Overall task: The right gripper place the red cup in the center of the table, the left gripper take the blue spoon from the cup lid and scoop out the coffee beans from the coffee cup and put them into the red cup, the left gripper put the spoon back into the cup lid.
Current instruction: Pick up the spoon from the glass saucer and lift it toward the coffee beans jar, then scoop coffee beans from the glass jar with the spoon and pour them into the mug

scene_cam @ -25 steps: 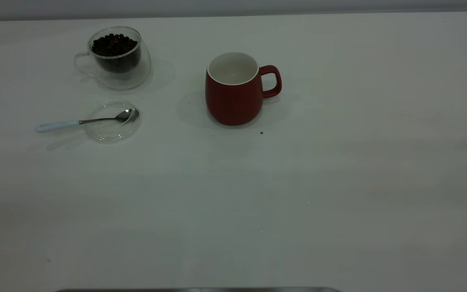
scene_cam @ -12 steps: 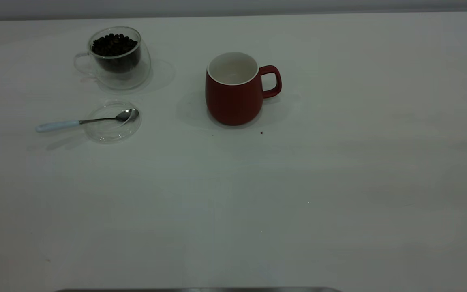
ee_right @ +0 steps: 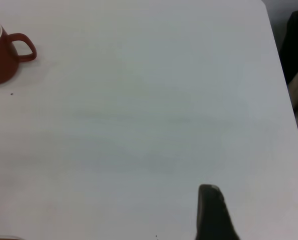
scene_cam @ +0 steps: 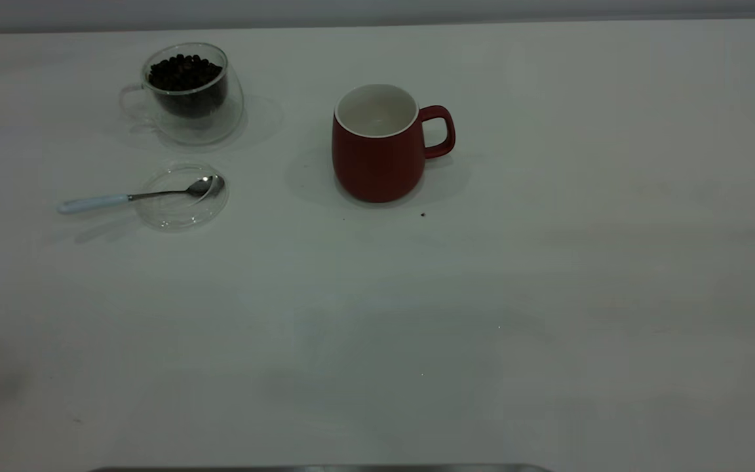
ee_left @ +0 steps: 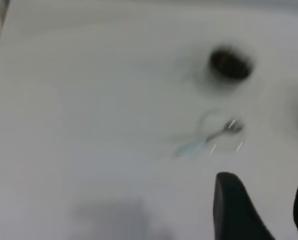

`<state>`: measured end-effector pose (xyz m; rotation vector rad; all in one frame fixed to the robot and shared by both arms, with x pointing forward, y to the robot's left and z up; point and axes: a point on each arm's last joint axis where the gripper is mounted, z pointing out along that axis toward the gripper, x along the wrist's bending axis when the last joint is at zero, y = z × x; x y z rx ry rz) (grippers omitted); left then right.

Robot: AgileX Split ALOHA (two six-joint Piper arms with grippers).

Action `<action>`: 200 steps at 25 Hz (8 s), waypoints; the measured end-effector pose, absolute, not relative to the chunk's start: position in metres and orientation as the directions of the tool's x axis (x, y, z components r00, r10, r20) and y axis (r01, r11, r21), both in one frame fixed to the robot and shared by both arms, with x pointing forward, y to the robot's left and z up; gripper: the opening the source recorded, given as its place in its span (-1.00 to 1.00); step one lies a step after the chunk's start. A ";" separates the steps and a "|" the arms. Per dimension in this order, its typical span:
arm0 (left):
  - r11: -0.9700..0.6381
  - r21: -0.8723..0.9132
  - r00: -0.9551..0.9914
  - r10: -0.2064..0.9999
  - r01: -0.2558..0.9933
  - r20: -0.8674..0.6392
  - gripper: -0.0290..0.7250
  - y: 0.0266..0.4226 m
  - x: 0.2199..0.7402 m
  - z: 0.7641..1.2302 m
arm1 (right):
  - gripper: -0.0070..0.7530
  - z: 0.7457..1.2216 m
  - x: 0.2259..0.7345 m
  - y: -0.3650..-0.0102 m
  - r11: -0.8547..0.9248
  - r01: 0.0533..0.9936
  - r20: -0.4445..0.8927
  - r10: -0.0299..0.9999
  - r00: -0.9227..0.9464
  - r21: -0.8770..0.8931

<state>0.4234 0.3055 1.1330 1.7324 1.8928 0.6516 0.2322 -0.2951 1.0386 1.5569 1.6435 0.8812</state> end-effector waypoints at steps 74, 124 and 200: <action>0.026 0.018 -0.010 0.801 1.000 -0.599 0.62 0.380 0.622 0.792 | 0.28 1.039 0.232 -0.295 0.047 0.525 -0.034 0.999 -0.035 0.850; 0.052 0.013 -0.029 0.727 0.999 -0.686 0.62 0.360 0.624 0.770 | 0.28 1.039 0.232 -0.295 0.047 0.525 -0.034 0.999 -0.035 0.850; 0.036 0.145 0.094 0.603 0.989 -0.792 -0.59 0.367 0.674 0.858 | 0.28 1.039 0.232 -0.295 0.047 0.525 -0.034 0.999 -0.035 0.850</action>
